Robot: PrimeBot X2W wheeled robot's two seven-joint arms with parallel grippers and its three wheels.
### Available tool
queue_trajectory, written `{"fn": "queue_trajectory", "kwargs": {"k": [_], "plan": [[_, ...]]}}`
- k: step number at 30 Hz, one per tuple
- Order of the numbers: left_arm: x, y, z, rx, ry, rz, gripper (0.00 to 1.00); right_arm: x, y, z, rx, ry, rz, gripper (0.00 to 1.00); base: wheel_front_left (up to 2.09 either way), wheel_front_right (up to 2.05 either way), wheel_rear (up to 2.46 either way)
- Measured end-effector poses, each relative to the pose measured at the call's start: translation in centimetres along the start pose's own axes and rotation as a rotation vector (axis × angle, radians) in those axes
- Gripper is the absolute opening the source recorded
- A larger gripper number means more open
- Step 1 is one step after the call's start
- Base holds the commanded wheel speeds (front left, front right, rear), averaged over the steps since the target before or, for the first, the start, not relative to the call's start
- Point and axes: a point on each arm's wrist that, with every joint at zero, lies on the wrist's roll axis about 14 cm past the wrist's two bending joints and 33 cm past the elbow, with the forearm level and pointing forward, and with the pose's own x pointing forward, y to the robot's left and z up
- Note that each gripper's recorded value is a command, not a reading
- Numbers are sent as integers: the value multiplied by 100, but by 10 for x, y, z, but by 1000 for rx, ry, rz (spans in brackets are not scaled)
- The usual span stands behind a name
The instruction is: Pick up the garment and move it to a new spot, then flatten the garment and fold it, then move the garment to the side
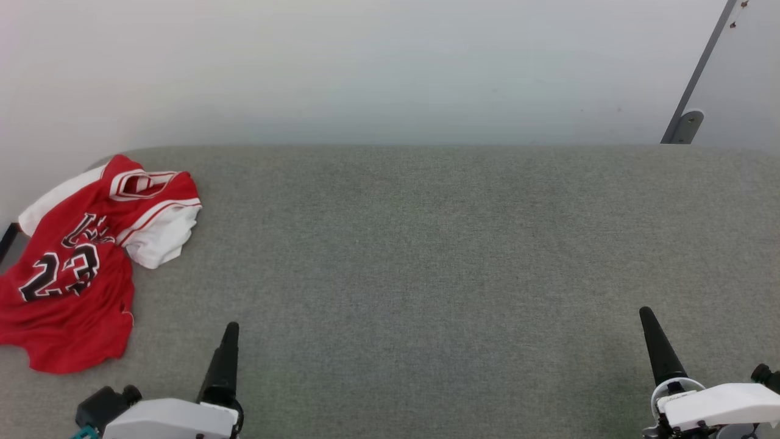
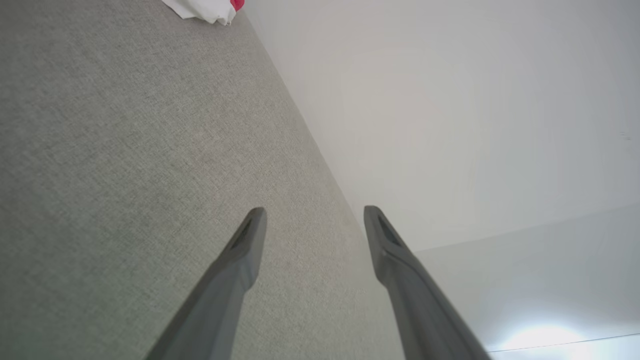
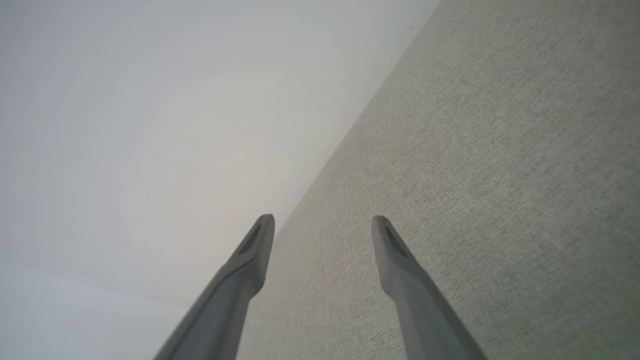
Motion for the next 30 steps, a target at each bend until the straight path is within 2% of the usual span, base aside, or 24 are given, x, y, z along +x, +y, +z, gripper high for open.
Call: {"fn": "queue_trajectory", "kwargs": {"k": [14,30], "plan": [[0,-2,8,348,-32,0,100,0,1,3,-330,5,8,100,0,0,0],[-3,-14,19,601,-98,-49,100,1,8,9,-541,-16,36,100,0,0,0]]}}
